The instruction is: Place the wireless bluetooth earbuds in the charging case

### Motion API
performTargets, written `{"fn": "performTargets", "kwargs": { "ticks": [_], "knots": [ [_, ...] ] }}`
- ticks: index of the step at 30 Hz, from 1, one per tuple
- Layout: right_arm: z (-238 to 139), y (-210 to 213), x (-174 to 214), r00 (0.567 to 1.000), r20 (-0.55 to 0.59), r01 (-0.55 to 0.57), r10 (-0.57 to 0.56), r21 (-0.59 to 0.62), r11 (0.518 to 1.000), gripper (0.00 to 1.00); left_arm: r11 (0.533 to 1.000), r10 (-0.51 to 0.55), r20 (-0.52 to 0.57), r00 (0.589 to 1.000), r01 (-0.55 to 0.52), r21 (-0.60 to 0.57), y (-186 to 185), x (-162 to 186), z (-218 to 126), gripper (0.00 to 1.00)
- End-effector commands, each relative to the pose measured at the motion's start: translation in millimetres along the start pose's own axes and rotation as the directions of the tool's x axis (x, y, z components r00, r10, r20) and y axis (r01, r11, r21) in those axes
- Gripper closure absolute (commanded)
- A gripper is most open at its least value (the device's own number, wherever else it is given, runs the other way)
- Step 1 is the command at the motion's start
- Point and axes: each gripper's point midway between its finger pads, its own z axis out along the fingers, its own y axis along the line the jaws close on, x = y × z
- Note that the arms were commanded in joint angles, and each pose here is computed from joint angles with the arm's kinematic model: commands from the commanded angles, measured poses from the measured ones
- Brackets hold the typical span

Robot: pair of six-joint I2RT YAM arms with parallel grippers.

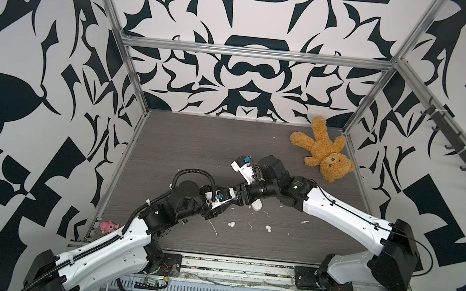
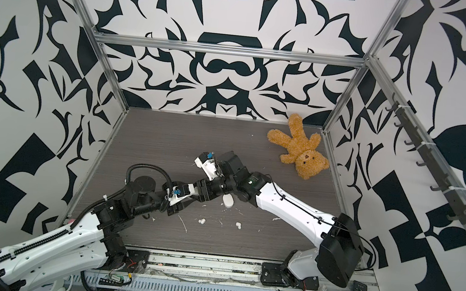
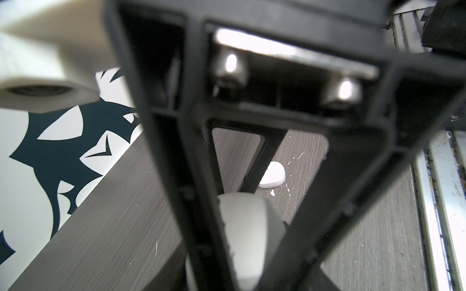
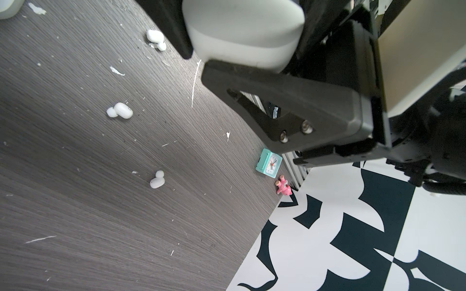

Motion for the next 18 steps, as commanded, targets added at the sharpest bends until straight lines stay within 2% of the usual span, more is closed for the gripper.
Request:
{"fn": "performTargets", "kwargs": {
  "ticks": [1, 18],
  "knots": [
    [-9.2, 16.7, -17.7, 0.996, 0.073, 0.049, -0.046, -0.029, 0.998, 1.0, 0.999, 0.019, -0.014, 1.0, -0.018, 0.043, -10.6, 5.2, -0.8, 0.51],
    [-11.7, 19.0, -20.2, 0.996, 0.079, 0.053, -0.051, -0.026, 0.998, 1.0, 0.998, 0.019, -0.019, 1.0, -0.018, 0.055, -12.5, 5.8, -0.4, 0.55]
  ]
}}
